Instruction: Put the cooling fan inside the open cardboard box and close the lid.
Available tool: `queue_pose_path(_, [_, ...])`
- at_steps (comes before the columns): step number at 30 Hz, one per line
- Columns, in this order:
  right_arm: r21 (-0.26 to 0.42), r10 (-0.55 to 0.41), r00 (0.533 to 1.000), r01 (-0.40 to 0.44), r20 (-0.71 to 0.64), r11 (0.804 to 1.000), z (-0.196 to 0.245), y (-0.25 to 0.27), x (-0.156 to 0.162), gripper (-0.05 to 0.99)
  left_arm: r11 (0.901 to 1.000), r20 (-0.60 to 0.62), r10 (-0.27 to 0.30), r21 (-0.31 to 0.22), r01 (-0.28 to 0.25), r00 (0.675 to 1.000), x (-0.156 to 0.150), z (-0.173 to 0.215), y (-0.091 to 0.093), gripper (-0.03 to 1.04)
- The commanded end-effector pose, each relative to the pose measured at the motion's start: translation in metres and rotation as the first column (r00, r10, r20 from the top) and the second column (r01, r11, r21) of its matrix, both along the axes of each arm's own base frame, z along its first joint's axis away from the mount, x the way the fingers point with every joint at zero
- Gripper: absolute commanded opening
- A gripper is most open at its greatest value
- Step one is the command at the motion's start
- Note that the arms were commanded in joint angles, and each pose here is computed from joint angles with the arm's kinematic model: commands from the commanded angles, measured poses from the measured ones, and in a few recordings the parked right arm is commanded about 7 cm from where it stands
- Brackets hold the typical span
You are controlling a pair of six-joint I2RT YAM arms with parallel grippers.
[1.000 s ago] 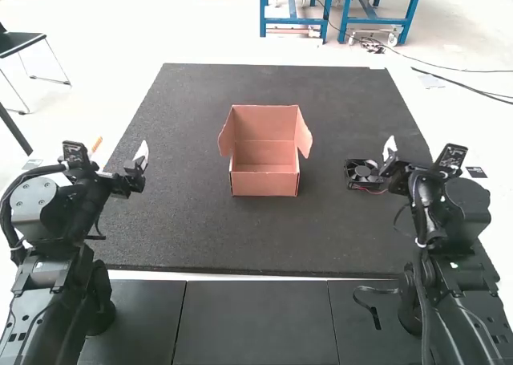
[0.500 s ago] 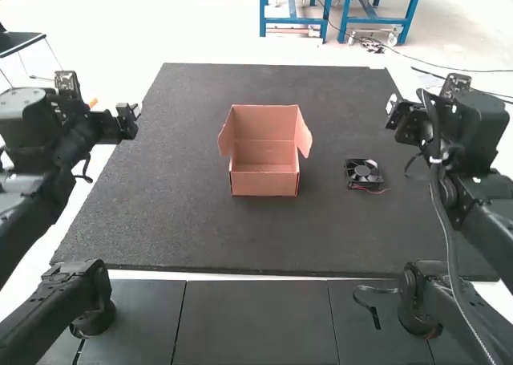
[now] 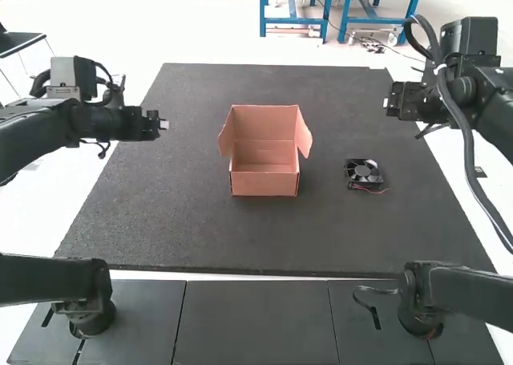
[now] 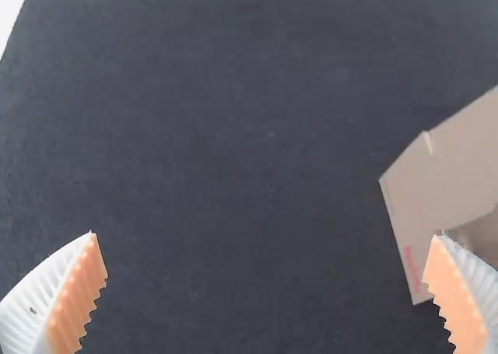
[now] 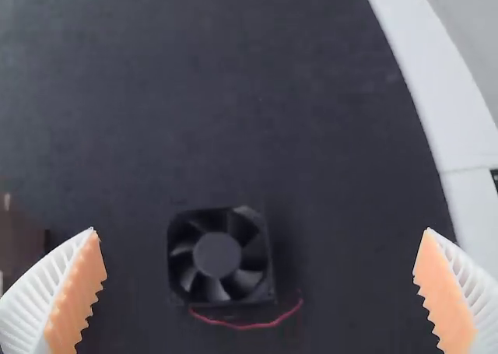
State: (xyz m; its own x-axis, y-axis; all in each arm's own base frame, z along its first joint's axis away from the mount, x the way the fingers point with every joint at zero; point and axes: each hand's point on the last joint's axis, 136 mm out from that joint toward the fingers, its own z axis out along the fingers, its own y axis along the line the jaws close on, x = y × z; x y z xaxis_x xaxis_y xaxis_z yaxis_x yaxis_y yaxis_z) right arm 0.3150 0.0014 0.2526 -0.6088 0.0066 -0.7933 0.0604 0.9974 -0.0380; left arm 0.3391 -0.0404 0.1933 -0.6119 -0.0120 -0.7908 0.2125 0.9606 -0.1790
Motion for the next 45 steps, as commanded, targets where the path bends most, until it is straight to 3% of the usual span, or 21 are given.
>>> queue_pose_path(1, [-0.032, -0.042, 0.999, 0.041, -0.034, 0.999, 0.0, -0.011, 0.004, 0.91, 0.9826, 0.051, -0.184, 0.031, 0.183, 0.981, -0.003, 0.022, -0.043, 0.96])
queue_pose_path(3, [-0.037, -0.042, 0.997, 0.04, -0.062, 0.999, -0.01, -0.011, 0.004, 0.91, 0.9611, 0.022, -0.275, 0.035, 0.274, 0.961, -0.013, 0.018, -0.069, 0.96])
queue_pose_path(6, [-0.043, -0.057, 0.992, 0.053, -0.113, 0.998, -0.029, -0.016, 0.003, 0.91, 0.9327, 0.009, -0.36, 0.032, 0.359, 0.933, -0.026, 0.021, -0.098, 0.96])
queue_pose_path(8, [-0.049, -0.075, 0.985, 0.068, -0.154, 0.996, -0.04, -0.022, 0.002, 0.91, 0.9235, 0.019, -0.383, 0.029, 0.382, 0.924, -0.028, 0.028, -0.109, 0.96])
queue_pose_path(10, [-0.056, -0.089, 0.978, 0.08, -0.187, 0.995, -0.05, -0.03, 0.004, 0.91, 0.9264, 0.021, -0.376, 0.034, 0.375, 0.926, -0.028, 0.033, -0.113, 0.96])
queue_pose_path(14, [-0.034, -0.1, 0.958, 0.095, -0.269, 0.995, -0.077, -0.049, 0.005, 0.9, 0.9415, 0.008, -0.336, 0.026, 0.336, 0.942, -0.025, 0.039, -0.109, 0.96])
queue_pose_path(18, [-0.005, -0.115, 0.943, 0.119, -0.312, 0.993, -0.096, -0.063, 0.012, 0.9, 0.9536, -0.02, -0.298, 0.04, 0.298, 0.954, -0.026, 0.041, -0.096, 0.96])
queue_pose_path(25, [0.03, -0.04, 0.928, 0.055, -0.371, 0.998, -0.117, -0.054, 0.019, 0.9, 0.9724, -0.051, -0.225, 0.052, 0.227, 0.973, -0.021, 0.036, -0.068, 0.96])
queue_pose_path(36, [0.034, 0.057, 0.885, -0.046, -0.463, 0.998, -0.145, -0.034, 0.022, 0.9, 0.9781, -0.047, -0.195, 0.067, 0.197, 0.98, -0.018, 0.035, -0.054, 0.96])
queue_pose_path(45, [0.033, 0.039, 0.877, -0.026, -0.478, 0.999, -0.162, -0.029, 0.036, 0.9, 0.9792, -0.012, -0.192, 0.065, 0.192, 0.981, -0.016, 0.046, -0.054, 0.96])
